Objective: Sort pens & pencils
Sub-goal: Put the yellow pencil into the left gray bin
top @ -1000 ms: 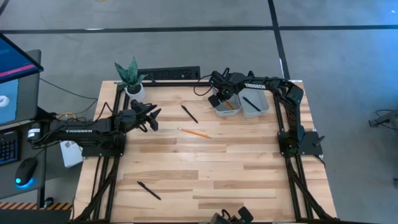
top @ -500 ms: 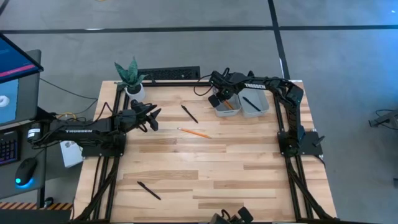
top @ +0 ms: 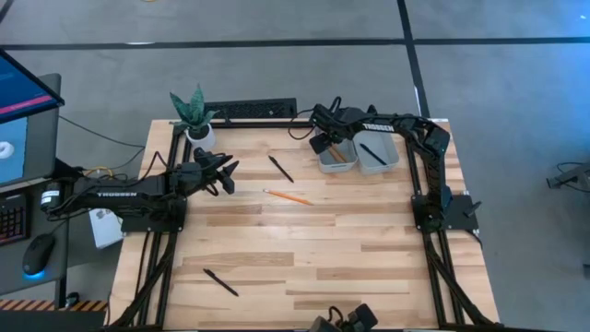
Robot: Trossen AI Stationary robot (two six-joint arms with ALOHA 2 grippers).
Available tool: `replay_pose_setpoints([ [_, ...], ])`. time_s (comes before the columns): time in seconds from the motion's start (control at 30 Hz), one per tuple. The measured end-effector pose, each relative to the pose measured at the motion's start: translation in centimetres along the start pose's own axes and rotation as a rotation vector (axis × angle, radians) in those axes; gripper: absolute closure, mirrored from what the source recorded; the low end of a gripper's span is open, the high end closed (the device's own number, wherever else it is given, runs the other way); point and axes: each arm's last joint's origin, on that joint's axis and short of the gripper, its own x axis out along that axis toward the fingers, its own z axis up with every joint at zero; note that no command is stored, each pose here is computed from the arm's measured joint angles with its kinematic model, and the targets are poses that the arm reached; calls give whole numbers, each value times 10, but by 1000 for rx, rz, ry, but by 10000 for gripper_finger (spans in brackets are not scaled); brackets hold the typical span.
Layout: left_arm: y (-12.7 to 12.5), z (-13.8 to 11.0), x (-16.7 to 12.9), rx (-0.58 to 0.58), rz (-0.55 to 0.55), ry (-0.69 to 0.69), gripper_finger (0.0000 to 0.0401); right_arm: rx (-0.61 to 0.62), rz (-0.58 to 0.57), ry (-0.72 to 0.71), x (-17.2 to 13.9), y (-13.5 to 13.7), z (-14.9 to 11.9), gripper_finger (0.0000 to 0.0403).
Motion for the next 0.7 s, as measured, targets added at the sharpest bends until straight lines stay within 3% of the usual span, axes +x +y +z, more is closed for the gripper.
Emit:
replay_pose_setpoints([
  [0.4,0,0,0,-6,0,0,266,-15,2,8,-4,1,-1,175],
  [0.7,0,0,0,-17,0,0,266,-34,8,9,-33,6,14,175],
])
